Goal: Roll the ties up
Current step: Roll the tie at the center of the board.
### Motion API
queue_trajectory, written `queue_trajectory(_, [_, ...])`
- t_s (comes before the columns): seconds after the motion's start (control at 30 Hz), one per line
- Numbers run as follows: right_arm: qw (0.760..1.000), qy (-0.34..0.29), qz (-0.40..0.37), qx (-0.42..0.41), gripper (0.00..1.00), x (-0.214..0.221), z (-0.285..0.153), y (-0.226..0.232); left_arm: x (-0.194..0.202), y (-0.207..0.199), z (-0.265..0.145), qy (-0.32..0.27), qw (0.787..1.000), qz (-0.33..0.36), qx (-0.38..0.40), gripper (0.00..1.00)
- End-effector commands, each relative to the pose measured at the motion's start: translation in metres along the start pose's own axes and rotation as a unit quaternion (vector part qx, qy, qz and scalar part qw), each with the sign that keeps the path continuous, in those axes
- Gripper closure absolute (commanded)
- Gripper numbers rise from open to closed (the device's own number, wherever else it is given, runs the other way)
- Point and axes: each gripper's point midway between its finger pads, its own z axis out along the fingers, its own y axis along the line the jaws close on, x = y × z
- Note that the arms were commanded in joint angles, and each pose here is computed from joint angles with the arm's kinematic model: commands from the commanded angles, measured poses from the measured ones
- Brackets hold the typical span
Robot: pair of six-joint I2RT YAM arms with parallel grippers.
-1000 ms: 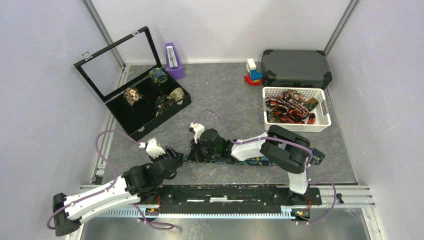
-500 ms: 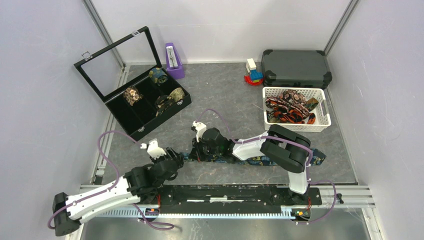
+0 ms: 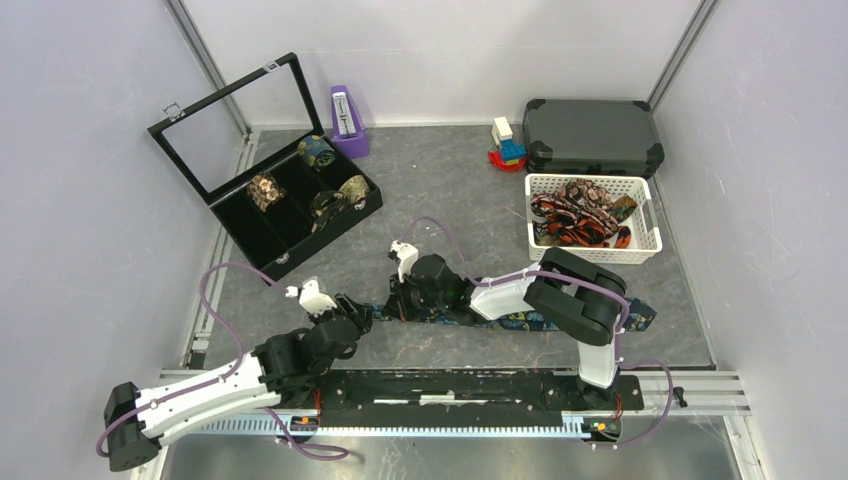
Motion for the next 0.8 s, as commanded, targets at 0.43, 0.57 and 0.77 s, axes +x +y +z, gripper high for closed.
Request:
queue_trajectory(0.43, [0.998, 0.036, 0.007, 0.044, 1.00, 0.035, -0.028, -0.043, 0.008, -0.020, 0.011, 0.030, 0.998, 0.058, 0.017, 0.31])
queue_trajectory(0.57, [0.998, 0.038, 0.008, 0.052, 1.00, 0.041, -0.039, -0.051, 0.008, -0.033, 0.013, 0.033, 0.997, 0.055, 0.046, 0.34])
queue_trajectory(0.77, [0.997, 0.039, 0.014, 0.060, 1.00, 0.049, -0.051, -0.061, 0.008, -0.047, 0.011, 0.047, 0.993, 0.045, 0.097, 0.39])
